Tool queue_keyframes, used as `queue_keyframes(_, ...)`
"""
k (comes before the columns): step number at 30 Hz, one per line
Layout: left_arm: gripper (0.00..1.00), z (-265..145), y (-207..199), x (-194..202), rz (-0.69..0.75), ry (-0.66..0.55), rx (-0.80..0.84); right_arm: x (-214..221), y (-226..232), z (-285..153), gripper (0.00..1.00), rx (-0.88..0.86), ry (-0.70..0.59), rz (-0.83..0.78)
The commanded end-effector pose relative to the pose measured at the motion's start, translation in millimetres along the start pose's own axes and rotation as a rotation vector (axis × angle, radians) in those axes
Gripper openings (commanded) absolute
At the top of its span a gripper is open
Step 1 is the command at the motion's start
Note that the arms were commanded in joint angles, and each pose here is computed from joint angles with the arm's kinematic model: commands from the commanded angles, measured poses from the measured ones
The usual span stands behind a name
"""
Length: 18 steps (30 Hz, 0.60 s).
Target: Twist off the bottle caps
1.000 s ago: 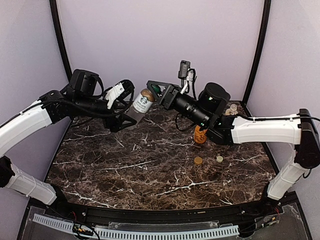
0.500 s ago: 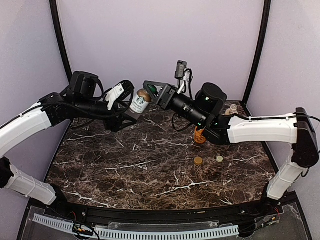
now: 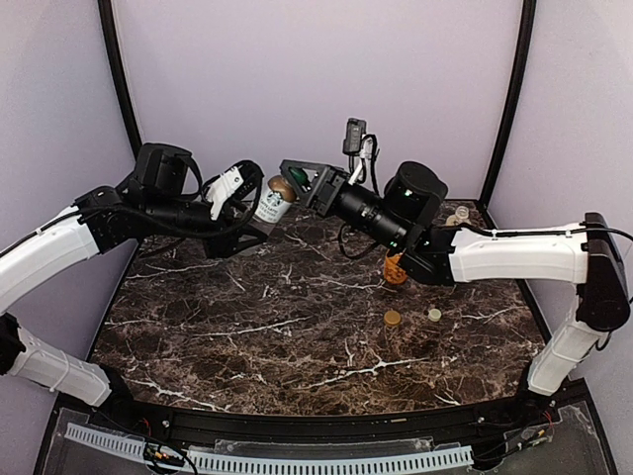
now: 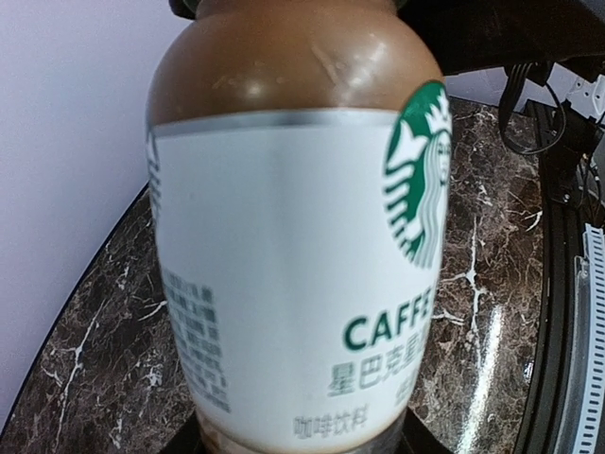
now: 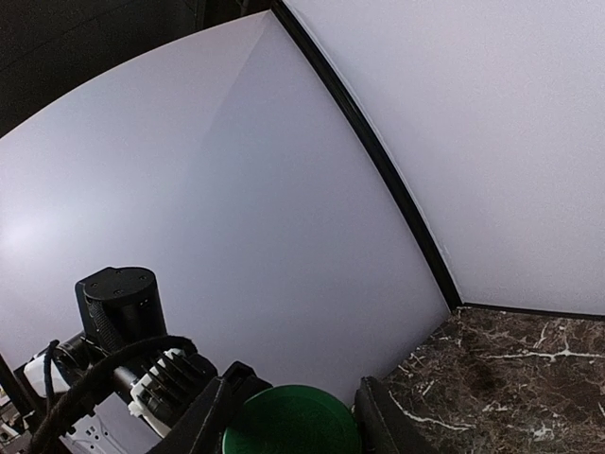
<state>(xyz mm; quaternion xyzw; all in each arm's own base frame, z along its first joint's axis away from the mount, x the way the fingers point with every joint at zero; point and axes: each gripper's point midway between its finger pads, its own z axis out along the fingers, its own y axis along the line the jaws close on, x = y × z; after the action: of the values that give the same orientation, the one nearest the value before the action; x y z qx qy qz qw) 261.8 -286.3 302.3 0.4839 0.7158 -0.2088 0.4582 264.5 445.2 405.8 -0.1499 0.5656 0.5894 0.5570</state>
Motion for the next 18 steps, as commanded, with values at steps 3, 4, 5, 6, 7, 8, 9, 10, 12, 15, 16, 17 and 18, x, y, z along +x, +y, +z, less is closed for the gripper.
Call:
queue_keyframes(3, 0.38, -14.9, 34.6, 4.0, 0.217, 0.027, -0.231, -23.1, 19.1, -8.2, 0.63, 0.003, 0.134, -0.071)
queue_keyframes(4, 0.38, -19.8, 42.2, -1.4, 0.296, 0.018, -0.28, -25.3, 16.6, -11.7, 0.66, 0.028, 0.173, -0.073)
queue_keyframes(5, 0.37, -21.7, 50.5, 4.4, 0.33, 0.045, -0.337, -26.4, 13.5, -17.3, 0.68, 0.052, 0.213, -0.069)
queue_keyframes(6, 0.37, -28.6, 56.7, -5.6, 0.413, 0.017, -0.387, -27.8, 11.2, -23.4, 0.7, 0.066, 0.244, -0.06)
queue_keyframes(7, 0.37, -29.9, 62.9, 0.3, 0.444, 0.04, -0.432, -29.3, 10.5, -29.8, 0.71, 0.07, 0.268, -0.051)
queue_keyframes(8, 0.36, -37.6, 68.2, -11.4, 0.522, 0.01, -0.487, -30.9, 11.1, -36.4, 0.74, 0.07, 0.288, -0.041)
queue_keyframes(9, 0.36, -37.9, 72.3, -6.8, 0.557, 0.028, -0.523, -31.1, 10.2, -42.4, 0.83, 0.078, 0.307, -0.034)
queue_keyframes(10, 0.36, -44.0, 75.8, -17.2, 0.629, 0.006, -0.571, -31.6, 10.7, -47.3, 0.92, 0.087, 0.322, -0.029)
queue_keyframes(12, 0.36, -49.8, 82.5, -24.9, 0.735, 0.0, -0.654, -31.5, 9.3, -53.5, 0.99, 0.11, 0.352, -0.026)
queue_keyframes(15, 0.35, -53.6, 83.3, -33.3, 0.879, -0.019, -0.741, -21.7, -1.8, -57.2, 0.99, 0.169, 0.413, 0.001)
queue_keyframes(16, 0.35, -48.4, 78.5, -28.4, 0.971, 0.005, -0.743, -17.5, -4.6, -56.4, 0.99, 0.178, 0.429, 0.012)
queue_keyframes(17, 0.35, -54.0, 78.0, -38.1, 1.008, -0.028, -0.787, -12.5, -6.2, -54.2, 0.99, 0.179, 0.448, 0.023)
queue_keyframes(18, 0.35, -48.4, 73.7, -31.5, 1.096, -0.001, -0.786, -10.2, -6.1, -51.3, 0.99, 0.177, 0.463, 0.036)
